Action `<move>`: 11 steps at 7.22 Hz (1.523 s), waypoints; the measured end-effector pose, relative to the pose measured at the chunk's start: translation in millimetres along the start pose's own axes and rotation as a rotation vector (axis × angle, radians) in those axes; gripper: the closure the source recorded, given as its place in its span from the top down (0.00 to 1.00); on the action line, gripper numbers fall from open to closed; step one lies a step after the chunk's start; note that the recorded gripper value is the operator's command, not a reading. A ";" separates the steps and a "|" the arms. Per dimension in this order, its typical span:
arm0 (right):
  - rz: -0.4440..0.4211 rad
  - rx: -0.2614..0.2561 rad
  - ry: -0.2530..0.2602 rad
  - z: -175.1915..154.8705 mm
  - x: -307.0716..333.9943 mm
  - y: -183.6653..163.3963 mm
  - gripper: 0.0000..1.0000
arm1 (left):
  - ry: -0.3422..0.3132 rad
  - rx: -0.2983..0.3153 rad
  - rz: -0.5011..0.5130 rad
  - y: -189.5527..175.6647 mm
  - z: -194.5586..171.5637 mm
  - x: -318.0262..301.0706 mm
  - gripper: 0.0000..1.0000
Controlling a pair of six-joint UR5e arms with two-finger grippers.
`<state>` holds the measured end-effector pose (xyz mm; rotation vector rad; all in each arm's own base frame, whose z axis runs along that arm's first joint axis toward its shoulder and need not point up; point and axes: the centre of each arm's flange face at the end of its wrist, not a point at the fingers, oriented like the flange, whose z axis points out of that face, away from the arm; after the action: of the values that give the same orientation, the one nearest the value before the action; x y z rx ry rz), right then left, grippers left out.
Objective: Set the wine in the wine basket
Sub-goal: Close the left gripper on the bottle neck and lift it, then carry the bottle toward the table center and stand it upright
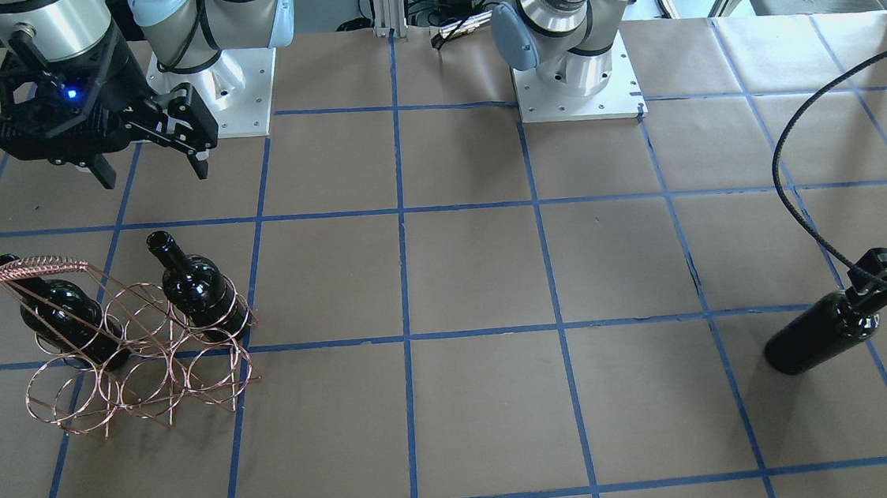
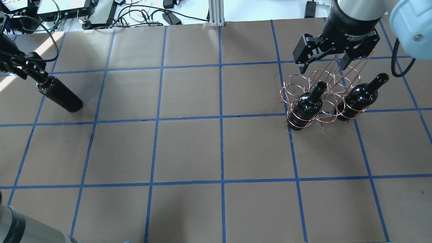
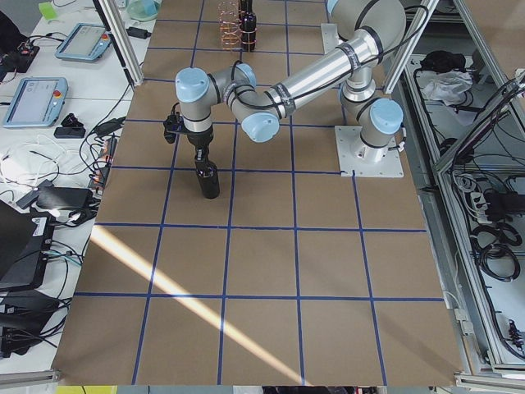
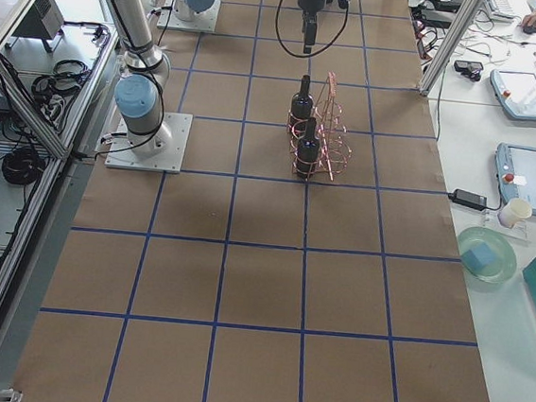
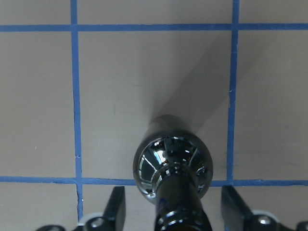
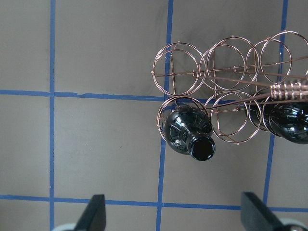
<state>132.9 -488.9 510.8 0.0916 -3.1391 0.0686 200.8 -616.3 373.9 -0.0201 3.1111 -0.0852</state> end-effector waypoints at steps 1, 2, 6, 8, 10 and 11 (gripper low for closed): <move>-0.001 0.000 0.000 0.2 0.0 0.0 1.00 | -0.001 0.005 0.001 0.5 -2.8 0.5 0.00; -0.001 -0.001 0.001 0.5 0.1 0.1 1.00 | -0.004 0.009 0.002 1.7 -6.9 1.1 0.00; -0.001 -0.001 0.000 0.7 -0.2 0.2 1.00 | 0.003 -0.009 0.005 13.9 -22.9 12.8 0.00; -0.001 -0.001 0.001 0.4 0.0 0.2 1.00 | 0.042 -0.066 0.000 39.4 -36.0 30.9 0.00; -0.001 -0.001 0.001 0.4 0.0 0.3 1.00 | 0.094 -0.107 -0.038 79.1 -34.7 73.6 0.00; 0.000 -0.001 0.001 0.6 0.0 0.2 1.00 | 0.093 -0.113 -0.064 94.2 -40.0 111.8 0.00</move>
<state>132.8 -488.7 510.2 0.0918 -3.1383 0.0665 86.8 -521.6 405.5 -0.1215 3.2042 0.0905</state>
